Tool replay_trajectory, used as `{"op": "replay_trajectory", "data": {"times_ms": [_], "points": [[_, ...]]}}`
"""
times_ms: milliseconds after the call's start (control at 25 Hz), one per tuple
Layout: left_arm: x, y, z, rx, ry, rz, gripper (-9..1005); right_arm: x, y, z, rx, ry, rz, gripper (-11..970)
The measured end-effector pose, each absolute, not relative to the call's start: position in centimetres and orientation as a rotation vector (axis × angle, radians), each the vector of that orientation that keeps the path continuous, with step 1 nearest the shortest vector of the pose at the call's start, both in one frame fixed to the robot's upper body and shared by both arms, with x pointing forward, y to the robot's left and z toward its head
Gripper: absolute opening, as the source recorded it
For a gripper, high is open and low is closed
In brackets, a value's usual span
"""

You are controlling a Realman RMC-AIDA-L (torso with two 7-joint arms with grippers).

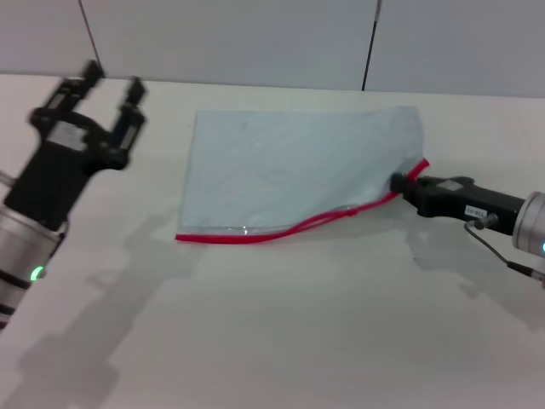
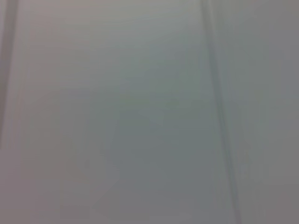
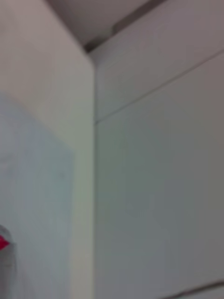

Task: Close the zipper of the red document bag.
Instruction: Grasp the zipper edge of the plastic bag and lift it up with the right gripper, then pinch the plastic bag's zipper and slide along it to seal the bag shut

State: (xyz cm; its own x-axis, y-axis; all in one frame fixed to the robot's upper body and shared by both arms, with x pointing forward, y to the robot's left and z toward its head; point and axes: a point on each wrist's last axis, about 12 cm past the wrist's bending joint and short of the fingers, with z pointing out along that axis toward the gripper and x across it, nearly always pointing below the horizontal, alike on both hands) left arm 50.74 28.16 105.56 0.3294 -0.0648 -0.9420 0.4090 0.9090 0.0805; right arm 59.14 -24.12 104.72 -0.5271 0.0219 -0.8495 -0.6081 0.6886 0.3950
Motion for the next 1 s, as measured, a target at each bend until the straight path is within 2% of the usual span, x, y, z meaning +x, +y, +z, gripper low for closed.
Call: {"op": "replay_trajectory", "data": {"times_ms": [440,1000], "points": [[51.5,23.0,104.1,0.800,1.217,-0.338,553,60.2,-19.2,107.3,-0.558,1.806,1.014,31],[51.9,21.7,102.9,0.949,1.231,-0.192,483,59.8,-17.3,108.4,-0.629,1.730,1.120,51]]}}
